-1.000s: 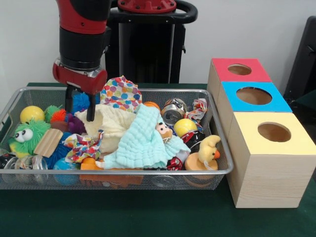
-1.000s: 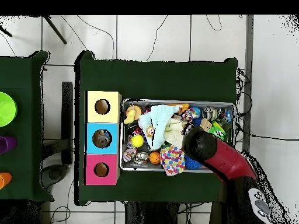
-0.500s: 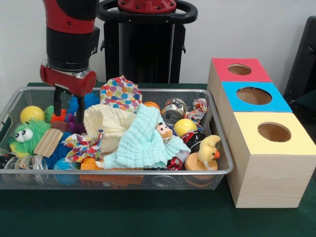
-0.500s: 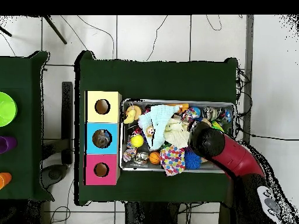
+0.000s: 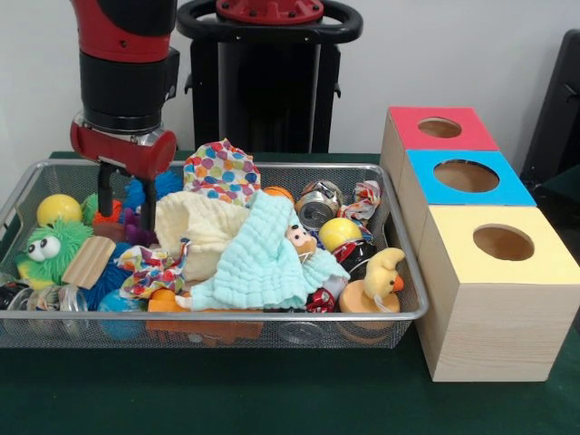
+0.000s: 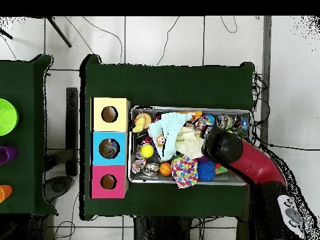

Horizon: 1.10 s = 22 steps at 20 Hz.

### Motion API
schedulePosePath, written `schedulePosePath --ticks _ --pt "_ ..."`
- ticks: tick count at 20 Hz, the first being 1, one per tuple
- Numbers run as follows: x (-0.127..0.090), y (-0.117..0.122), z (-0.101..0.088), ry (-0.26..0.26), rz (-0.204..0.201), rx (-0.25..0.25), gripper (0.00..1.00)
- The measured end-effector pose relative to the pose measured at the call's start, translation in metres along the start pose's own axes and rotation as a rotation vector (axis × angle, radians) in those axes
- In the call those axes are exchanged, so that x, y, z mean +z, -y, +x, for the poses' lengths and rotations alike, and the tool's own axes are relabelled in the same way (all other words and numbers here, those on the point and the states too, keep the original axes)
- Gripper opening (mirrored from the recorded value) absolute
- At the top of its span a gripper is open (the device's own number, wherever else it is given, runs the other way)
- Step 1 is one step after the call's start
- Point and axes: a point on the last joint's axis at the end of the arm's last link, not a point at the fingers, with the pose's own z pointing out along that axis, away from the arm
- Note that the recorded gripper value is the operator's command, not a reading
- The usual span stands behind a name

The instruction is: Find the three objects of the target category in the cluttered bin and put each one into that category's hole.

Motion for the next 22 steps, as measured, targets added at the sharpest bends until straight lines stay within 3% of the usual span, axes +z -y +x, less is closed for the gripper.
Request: schedulePosePath --ticks 7,22 --pt "-0.002 0.002 -0.006 -0.006 -0.001 -0.010 1.00" --pt "-0.003 0.020 -0.031 0.027 -0.018 0.023 1.00"
